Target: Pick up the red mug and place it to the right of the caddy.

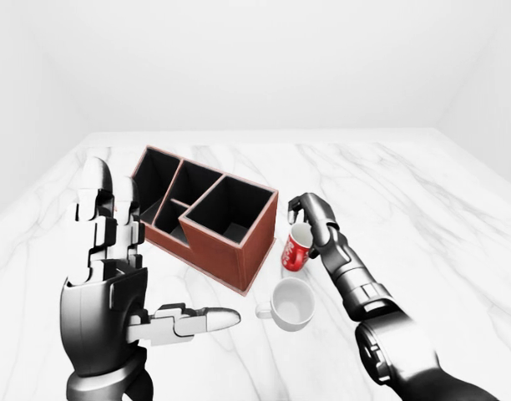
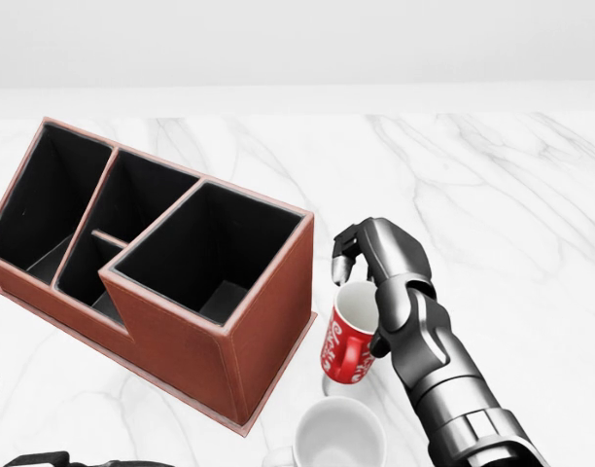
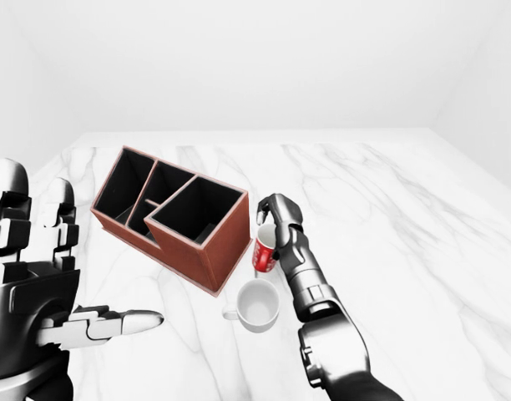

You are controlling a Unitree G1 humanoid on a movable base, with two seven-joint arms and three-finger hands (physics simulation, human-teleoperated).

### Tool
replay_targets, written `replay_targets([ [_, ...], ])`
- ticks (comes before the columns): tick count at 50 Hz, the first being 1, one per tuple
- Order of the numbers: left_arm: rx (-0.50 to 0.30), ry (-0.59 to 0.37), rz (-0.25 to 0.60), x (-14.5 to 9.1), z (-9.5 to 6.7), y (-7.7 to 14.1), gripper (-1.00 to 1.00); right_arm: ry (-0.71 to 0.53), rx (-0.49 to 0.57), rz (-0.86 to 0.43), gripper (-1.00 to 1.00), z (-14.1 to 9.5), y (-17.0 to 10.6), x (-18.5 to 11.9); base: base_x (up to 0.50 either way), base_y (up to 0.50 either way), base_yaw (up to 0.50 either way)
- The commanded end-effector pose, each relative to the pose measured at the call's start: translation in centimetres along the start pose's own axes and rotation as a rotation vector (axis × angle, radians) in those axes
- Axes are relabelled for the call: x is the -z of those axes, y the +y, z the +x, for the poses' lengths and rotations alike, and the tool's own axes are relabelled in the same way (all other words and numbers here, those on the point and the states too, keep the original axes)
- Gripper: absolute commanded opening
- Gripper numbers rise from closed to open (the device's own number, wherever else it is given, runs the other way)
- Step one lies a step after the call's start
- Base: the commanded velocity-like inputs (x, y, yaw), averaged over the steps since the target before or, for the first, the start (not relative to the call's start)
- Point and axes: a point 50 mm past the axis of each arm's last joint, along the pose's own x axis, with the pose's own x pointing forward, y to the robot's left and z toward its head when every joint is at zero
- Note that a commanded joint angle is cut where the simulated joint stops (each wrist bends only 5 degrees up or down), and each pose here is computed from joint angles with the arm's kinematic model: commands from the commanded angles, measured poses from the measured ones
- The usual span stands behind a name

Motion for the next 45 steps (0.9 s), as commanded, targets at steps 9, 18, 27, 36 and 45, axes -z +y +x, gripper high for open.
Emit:
replay_targets([
  [9,0.001,0.069,-0.005,2.2,0.5,-0.2,1.00,-0.003,-0.005,-0.046,-1.00,0.3,1.3,-0.4,0.00,0.00,0.00],
  [18,0.000,0.067,-0.004,2.1,0.5,-0.1,1.00,0.006,0.010,-0.043,-1.00,0.3,1.8,-0.3,0.00,0.00,0.00],
  [27,0.001,0.065,-0.005,2.1,0.5,-0.2,1.00,0.024,0.034,-0.030,-1.00,0.3,1.9,0.0,0.00,0.00,0.00],
  [36,0.002,0.063,-0.006,2.0,0.4,-0.2,1.00,0.032,0.043,-0.022,-1.00,0.1,2.2,0.2,0.00,0.00,0.00],
  [45,0.003,0.063,-0.007,2.1,0.5,-0.2,1.00,0.044,0.057,-0.016,-1.00,0.3,1.8,0.4,0.00,0.00,0.00],
])
